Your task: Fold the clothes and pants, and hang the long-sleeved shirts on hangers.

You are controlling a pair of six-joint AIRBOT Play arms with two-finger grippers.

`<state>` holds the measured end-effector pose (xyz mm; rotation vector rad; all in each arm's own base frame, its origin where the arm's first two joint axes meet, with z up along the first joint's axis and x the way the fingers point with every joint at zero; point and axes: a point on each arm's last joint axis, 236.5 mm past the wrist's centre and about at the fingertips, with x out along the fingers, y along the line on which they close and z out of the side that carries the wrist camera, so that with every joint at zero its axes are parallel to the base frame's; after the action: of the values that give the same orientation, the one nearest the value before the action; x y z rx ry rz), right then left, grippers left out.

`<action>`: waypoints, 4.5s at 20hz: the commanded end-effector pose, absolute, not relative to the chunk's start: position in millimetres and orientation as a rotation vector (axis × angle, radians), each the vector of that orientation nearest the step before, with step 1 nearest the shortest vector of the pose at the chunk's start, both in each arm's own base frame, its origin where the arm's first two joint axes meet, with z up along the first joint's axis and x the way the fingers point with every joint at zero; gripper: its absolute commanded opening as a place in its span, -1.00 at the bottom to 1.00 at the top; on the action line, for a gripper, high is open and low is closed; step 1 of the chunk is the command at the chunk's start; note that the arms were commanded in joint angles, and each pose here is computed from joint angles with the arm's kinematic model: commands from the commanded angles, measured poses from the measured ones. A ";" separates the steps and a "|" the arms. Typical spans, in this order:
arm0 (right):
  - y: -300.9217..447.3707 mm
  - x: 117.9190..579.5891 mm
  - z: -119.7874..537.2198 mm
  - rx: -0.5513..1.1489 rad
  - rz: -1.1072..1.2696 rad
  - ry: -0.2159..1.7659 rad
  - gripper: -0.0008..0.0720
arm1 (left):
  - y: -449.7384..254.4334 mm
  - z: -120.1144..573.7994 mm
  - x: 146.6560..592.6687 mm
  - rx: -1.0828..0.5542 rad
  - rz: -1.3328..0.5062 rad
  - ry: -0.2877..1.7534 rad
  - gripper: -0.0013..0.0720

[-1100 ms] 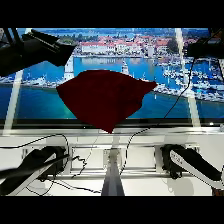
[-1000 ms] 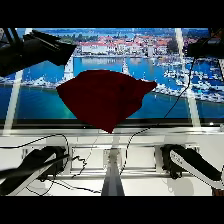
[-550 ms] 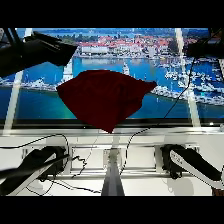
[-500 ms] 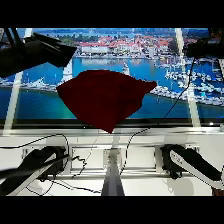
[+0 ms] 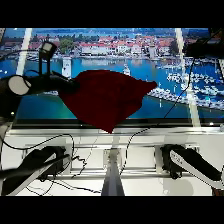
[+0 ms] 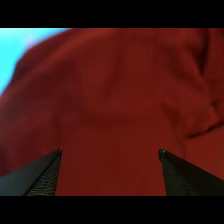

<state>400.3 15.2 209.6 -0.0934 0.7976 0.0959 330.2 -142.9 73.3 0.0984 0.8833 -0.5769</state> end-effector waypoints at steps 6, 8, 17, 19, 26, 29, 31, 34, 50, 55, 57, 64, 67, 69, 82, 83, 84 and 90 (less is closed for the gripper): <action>47.2 351.1 177.2 0.013 0.219 1.041 -0.94 | -141.2 42.7 327.8 0.052 -0.547 0.900 0.92; 47.5 346.0 174.5 0.012 0.223 1.065 -0.94 | -141.1 42.6 327.7 0.052 -0.547 0.901 0.93; 74.1 326.1 172.3 0.119 0.308 1.141 -0.94 | -143.8 47.9 333.9 0.039 -0.542 0.868 0.92; 73.9 317.6 168.7 0.132 0.300 1.184 -0.94 | -143.9 48.4 334.6 0.038 -0.541 0.865 0.92; 69.6 284.7 157.1 0.220 0.218 1.351 -0.94 | -148.5 48.2 332.4 0.044 -0.554 0.866 0.92; 63.5 255.8 144.7 0.246 0.159 1.484 -0.94 | -165.6 46.8 324.5 0.066 -0.602 0.871 0.92; 71.2 244.9 133.4 0.269 0.189 1.529 -0.94 | -175.8 45.4 319.2 0.080 -0.632 0.875 0.92; 82.9 229.7 106.8 0.303 0.239 1.605 -0.94 | -179.0 45.6 317.3 0.084 -0.641 0.875 0.92; 242.4 190.9 -52.3 0.451 0.569 1.417 0.23 | -179.6 44.5 314.7 0.005 -0.608 0.912 0.92; 244.3 229.4 -61.1 0.466 0.501 1.285 0.22 | -180.0 40.3 307.3 -0.004 -0.615 0.950 0.93; 244.0 250.8 -59.2 0.473 0.475 1.214 0.23 | -180.0 40.3 307.3 -0.062 -0.584 0.970 0.92; 258.1 262.6 -82.5 0.243 0.598 1.280 0.28 | -180.0 40.4 307.4 -0.098 -0.564 0.981 0.92; 264.1 264.9 -87.3 0.182 0.652 1.295 0.27 | -180.0 40.5 307.7 -0.097 -0.564 0.980 0.92; 266.6 259.9 -93.2 0.159 0.681 1.323 0.26 | -179.9 40.7 308.2 -0.097 -0.563 0.978 0.93; 277.8 261.4 -112.6 0.250 0.664 1.360 -0.05 | -179.9 40.8 308.2 -0.098 -0.563 0.977 0.93; 281.1 263.9 -109.6 0.263 0.674 1.344 -0.22 | -179.9 40.8 308.2 -0.098 -0.563 0.977 0.93; 284.9 266.1 -106.7 0.279 0.684 1.329 -0.46 | -179.9 40.8 308.2 -0.098 -0.563 0.977 0.92; 296.9 276.7 -93.8 0.303 0.732 1.260 -0.94 | -179.9 40.8 308.2 -0.098 -0.563 0.977 0.93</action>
<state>272.4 290.4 -100.6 0.2952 1.2903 0.7029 308.2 -180.0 41.2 -0.0982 0.9767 -0.5631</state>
